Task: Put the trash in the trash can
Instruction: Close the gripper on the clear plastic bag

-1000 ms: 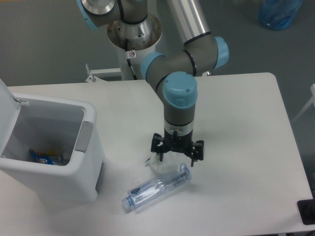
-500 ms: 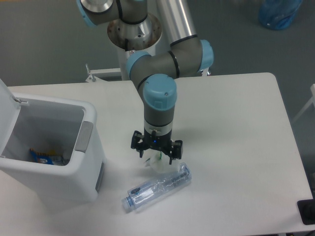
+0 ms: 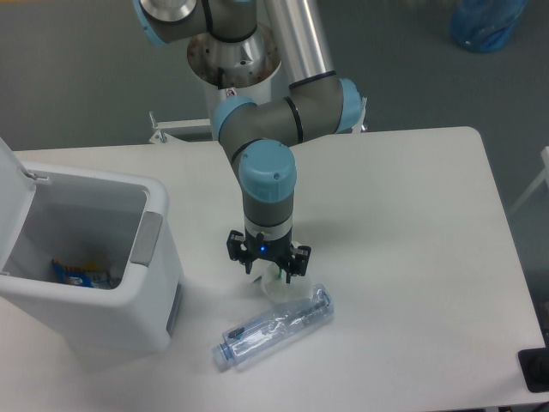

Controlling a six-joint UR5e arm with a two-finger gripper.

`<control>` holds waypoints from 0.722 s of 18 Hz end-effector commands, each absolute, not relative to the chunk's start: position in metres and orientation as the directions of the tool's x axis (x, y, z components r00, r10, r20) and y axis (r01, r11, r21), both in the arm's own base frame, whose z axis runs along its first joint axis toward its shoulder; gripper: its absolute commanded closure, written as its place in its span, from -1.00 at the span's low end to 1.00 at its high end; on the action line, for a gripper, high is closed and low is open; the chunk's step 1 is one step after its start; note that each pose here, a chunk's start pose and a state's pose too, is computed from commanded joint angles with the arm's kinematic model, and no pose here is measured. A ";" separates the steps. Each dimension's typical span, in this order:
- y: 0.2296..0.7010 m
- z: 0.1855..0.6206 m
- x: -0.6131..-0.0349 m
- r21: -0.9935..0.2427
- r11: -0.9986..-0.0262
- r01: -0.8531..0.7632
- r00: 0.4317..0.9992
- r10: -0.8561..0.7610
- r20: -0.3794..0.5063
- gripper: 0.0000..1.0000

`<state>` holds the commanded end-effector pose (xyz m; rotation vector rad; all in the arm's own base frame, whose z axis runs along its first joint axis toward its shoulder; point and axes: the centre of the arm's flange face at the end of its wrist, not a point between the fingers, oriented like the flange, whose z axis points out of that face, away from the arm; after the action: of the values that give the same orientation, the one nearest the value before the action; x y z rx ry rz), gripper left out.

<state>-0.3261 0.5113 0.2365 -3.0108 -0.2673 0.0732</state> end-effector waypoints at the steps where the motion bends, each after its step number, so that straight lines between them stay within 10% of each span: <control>1: 0.512 0.237 -0.326 -0.126 -0.977 0.172 0.983 0.178 -0.037 0.80; 13: 0.511 0.273 -0.326 -0.250 -0.948 0.195 0.981 0.188 0.052 1.00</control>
<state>-0.3255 0.5113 0.2726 -2.8706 -0.2827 -0.0407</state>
